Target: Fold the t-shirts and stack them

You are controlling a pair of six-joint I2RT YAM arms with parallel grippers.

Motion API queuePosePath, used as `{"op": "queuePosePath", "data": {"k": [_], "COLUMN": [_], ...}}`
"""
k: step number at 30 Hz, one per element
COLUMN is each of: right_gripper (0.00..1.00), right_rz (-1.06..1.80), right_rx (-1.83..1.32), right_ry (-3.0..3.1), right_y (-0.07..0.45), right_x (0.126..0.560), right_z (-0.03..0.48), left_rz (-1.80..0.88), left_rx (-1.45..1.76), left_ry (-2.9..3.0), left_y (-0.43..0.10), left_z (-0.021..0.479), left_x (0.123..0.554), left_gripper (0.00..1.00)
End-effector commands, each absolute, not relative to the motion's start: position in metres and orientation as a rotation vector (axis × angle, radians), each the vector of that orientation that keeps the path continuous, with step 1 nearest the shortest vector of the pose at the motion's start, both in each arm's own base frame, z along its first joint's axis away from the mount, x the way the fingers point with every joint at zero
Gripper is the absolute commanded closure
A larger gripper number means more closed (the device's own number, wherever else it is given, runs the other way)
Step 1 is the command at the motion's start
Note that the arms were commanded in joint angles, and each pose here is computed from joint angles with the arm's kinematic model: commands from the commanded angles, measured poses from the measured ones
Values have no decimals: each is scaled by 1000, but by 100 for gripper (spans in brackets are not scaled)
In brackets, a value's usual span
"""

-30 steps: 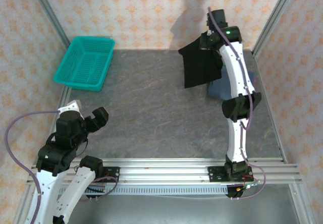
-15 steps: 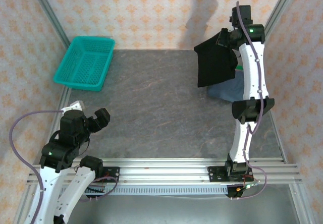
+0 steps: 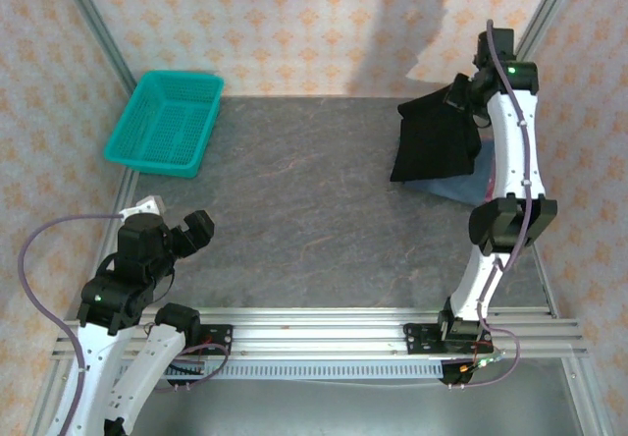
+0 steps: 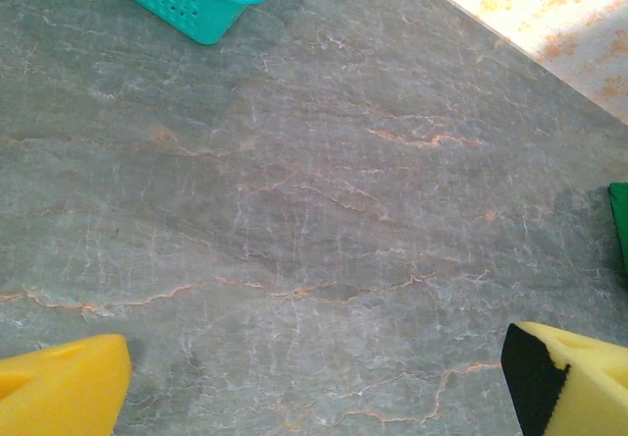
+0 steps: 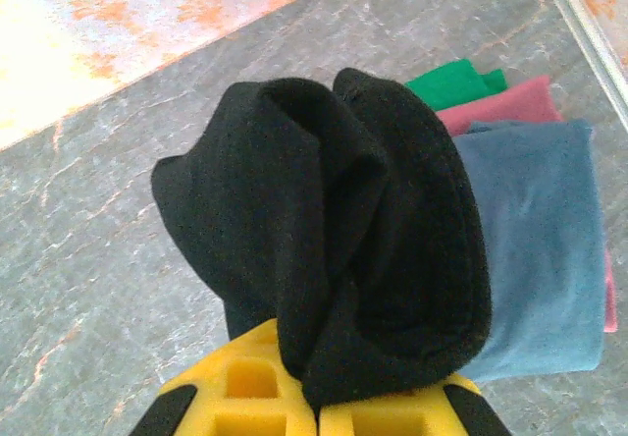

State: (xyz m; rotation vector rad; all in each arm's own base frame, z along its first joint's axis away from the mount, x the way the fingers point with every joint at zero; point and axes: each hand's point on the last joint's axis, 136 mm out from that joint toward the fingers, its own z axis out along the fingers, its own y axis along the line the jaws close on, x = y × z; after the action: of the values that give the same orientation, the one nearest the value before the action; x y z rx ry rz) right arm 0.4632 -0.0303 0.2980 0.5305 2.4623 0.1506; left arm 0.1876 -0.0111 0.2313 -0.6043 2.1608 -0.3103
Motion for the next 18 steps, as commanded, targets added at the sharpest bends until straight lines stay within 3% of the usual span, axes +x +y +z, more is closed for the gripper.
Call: {"op": "queuePosePath", "data": {"k": [1,9,10,12,16,18], "right_gripper": [100,100,92,53,27,4], "right_rz": [111,-219,-253,-279,-252,-235], "right_rx": [562,611,629,651,692,690], "right_ry": [2371,2435,2432,2432,2393,2316], "right_y": [-59,-129,-138,-148,-150,-148], "right_x": [464,491,498,512,525,517], "right_z": [306,215,204,186,196,221], "left_rz": [-258,-234,-232,-228,-218,-218], "left_rx": [-597,-594,-593,-595,-581,-575], "left_ry": [2160,2216,2227,2239,2248,2247], "left_y": [-6,-5,-5,-5,-4,-5], "left_z": [230,224,222,220,222,224], "left_x": [190,182,181,178,177,178], "left_gripper": [2,2,2,2,2,2]}}
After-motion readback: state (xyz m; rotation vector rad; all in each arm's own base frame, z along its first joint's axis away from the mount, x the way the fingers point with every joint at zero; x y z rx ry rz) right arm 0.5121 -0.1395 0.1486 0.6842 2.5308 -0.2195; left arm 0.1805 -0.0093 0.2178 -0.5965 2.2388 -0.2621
